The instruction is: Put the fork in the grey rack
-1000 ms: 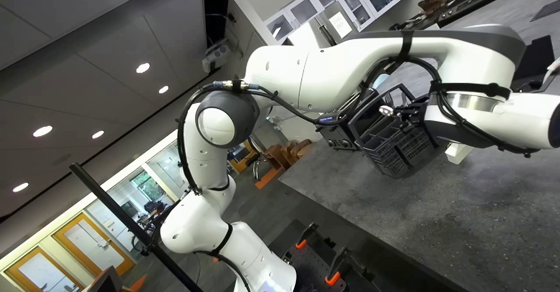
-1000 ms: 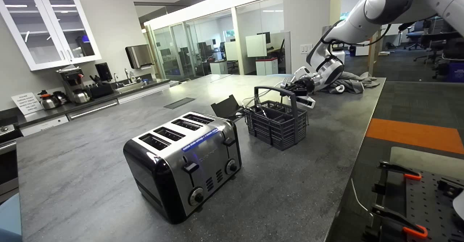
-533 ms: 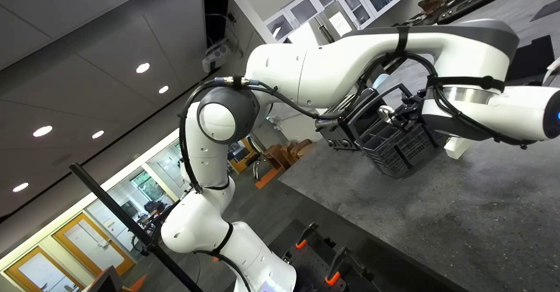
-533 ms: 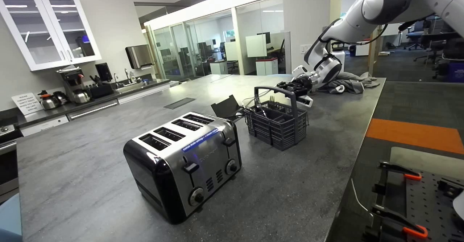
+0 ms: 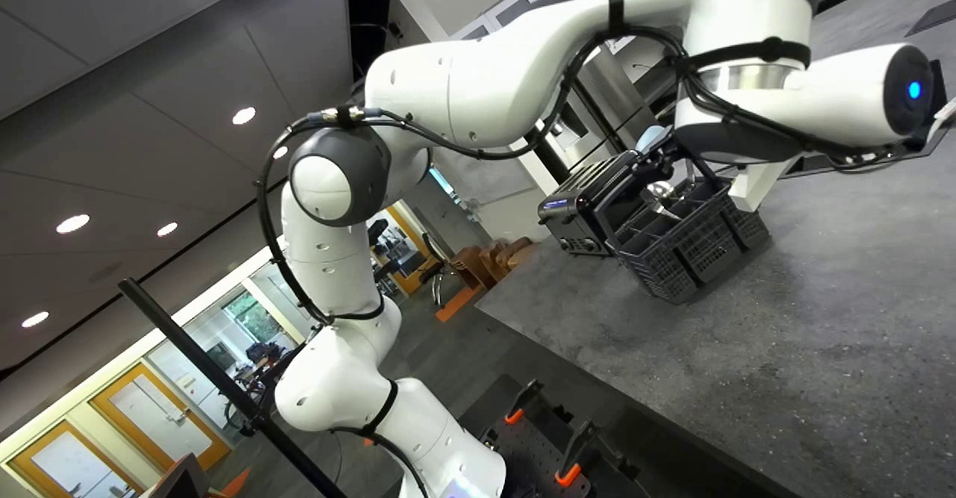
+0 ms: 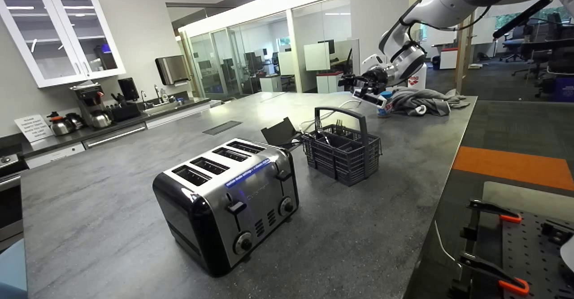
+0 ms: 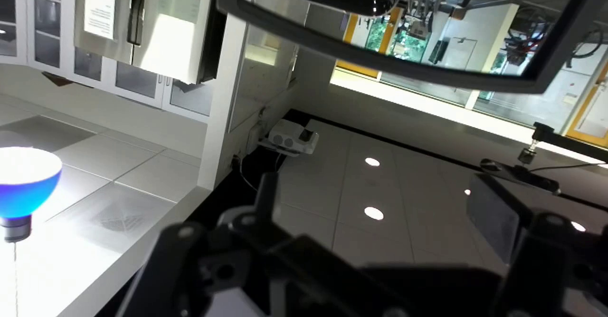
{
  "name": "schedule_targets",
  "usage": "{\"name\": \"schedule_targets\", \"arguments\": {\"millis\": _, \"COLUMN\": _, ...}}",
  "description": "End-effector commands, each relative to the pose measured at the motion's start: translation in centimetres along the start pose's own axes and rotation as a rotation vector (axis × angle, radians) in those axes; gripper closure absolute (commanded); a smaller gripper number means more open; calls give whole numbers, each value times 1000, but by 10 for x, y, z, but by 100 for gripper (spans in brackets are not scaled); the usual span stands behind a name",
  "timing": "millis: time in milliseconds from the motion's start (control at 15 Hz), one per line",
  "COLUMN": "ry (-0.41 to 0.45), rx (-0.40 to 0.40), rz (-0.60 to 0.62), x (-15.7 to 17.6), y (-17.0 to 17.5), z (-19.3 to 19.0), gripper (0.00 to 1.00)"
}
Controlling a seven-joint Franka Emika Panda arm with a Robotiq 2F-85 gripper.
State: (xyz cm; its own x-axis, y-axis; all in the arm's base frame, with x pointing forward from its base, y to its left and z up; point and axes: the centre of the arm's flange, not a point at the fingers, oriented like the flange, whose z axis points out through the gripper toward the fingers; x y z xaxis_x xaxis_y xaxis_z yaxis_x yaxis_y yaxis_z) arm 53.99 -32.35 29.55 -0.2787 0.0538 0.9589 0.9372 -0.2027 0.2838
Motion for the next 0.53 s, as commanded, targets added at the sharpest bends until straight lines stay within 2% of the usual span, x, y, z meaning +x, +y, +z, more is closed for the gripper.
{"name": "schedule_targets", "arguments": {"millis": 0, "ry": -18, "rx": 22, "rz": 30, "x": 63, "y": -10, "z": 6, "gripper": 0}}
{"name": "schedule_targets", "arguments": {"millis": 467, "ry": -128, "rx": 22, "rz": 183, "x": 125, "y": -2, "z": 8, "gripper": 0}}
